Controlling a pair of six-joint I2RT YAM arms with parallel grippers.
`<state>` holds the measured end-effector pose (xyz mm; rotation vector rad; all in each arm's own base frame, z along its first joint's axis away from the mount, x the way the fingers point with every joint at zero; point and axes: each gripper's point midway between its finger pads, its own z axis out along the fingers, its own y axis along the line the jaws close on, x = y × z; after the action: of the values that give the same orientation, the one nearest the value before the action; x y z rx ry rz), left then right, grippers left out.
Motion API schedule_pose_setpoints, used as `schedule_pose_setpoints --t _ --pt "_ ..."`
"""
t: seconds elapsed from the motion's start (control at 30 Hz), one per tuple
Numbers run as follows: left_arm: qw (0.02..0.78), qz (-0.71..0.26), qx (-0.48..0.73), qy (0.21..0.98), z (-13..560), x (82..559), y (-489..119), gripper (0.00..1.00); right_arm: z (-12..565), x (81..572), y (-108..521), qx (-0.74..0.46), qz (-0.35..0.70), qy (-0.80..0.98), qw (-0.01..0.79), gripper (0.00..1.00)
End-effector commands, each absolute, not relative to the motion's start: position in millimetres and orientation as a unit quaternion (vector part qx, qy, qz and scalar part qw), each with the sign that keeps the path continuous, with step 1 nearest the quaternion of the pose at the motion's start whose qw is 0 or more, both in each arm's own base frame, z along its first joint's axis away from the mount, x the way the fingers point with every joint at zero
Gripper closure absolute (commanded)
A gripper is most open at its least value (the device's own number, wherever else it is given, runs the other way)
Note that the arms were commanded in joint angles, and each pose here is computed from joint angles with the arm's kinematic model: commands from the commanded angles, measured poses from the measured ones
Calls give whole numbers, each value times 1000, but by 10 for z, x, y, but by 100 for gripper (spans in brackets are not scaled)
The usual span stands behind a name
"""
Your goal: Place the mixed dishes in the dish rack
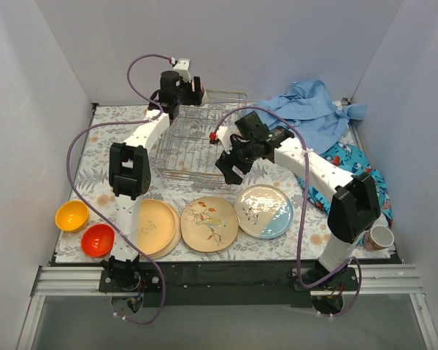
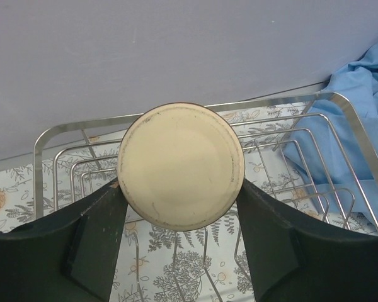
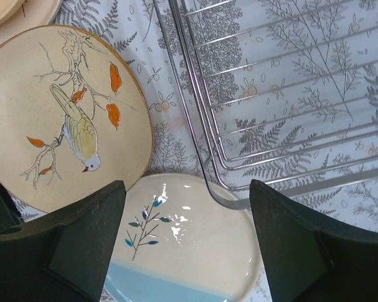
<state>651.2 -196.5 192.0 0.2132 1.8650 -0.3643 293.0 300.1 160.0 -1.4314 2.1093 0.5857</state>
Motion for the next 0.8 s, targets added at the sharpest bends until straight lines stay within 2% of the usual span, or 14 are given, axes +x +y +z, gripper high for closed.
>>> schedule_pose_setpoints --t 0.0,0.1,0.3,0.33,0.4,0.43,0.53,0.57,0.77 --pt "612 -151 100 770 2442 6530 -1910 92 1733 2928 3195 -588 241 722 274 15" --pt "617 -147 96 767 2481 6562 -1896 92 1637 2921 3260 -612 236 708 262 19" --pt "624 -141 100 762 2593 6588 -1888 92 1399 2903 3293 -640 231 698 222 39" --pt "623 -139 102 763 2581 6592 -1887 92 1370 2897 3285 -643 230 697 217 50" --pt "621 -134 107 765 2578 6598 -1878 92 1314 2894 3273 -649 229 695 209 62" --pt "620 -131 110 766 2554 6602 -1875 92 1296 2885 3267 -658 228 687 207 73" --pt "617 -130 118 767 2558 6593 -1884 92 1263 2835 3213 -676 226 674 195 93" --pt "615 -131 119 769 2547 6595 -1889 92 1244 2793 3169 -680 226 672 185 97" --pt "595 -137 128 781 2528 6518 -1910 93 1245 2673 2997 -712 212 646 177 99"
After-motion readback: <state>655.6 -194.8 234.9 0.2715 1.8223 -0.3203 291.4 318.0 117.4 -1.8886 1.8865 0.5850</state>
